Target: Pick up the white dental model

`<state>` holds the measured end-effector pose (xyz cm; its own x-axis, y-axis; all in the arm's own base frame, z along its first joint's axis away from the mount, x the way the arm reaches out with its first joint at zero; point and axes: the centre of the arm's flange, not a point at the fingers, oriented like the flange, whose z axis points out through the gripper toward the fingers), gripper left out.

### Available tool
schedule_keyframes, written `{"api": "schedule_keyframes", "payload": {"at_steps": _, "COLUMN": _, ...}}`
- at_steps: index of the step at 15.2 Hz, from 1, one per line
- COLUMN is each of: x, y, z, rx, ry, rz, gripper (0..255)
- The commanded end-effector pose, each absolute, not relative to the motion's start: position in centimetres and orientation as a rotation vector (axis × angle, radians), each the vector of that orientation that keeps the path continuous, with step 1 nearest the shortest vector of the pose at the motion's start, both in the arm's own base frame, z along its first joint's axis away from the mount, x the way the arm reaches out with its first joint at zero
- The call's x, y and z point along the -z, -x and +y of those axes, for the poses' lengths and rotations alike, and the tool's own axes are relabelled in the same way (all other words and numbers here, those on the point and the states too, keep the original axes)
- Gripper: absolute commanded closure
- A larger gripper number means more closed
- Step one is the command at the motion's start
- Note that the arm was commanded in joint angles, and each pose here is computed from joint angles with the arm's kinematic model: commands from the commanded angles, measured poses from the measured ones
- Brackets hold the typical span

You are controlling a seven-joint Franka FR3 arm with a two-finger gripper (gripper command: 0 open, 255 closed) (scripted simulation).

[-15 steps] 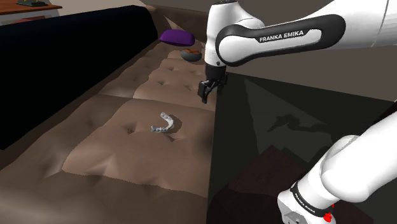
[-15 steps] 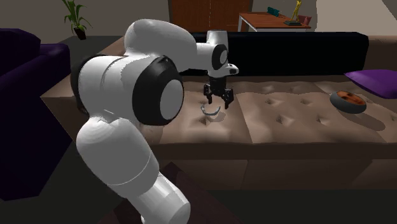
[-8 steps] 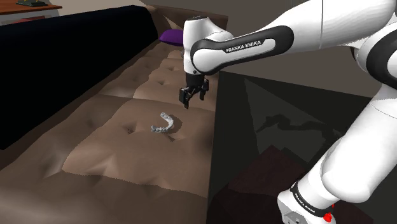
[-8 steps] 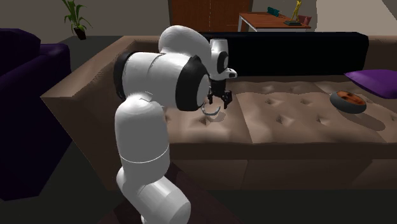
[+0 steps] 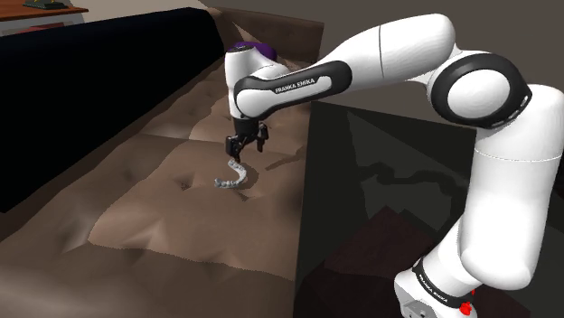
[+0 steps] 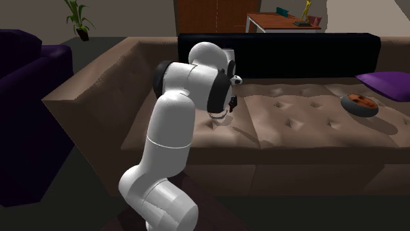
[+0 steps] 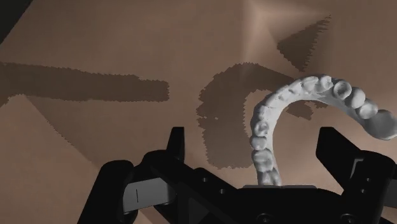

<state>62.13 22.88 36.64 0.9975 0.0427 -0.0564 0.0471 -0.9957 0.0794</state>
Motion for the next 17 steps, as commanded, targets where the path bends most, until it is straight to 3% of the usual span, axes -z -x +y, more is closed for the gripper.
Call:
{"api": "schedule_keyframes", "payload": {"at_steps": 1, "x": -35.1, "y": -63.8, "z": 24.1, "rx": 0.096, "ry": -3.061, "rz": 0.061, "gripper": 0}}
{"api": "schedule_keyframes", "payload": {"at_steps": 12, "x": -29.9, "y": -65.1, "z": 24.9, "rx": 0.104, "ry": -3.063, "rz": 0.056, "gripper": 0}}
{"api": "schedule_keyframes", "payload": {"at_steps": 13, "x": -29.9, "y": -65.2, "z": 24.9, "rx": 0.104, "ry": -3.063, "rz": 0.056, "gripper": 255}}
{"api": "schedule_keyframes", "payload": {"at_steps": 17, "x": -30.0, "y": -65.2, "z": 24.9, "rx": 0.104, "ry": -3.063, "rz": 0.056, "gripper": 255}}
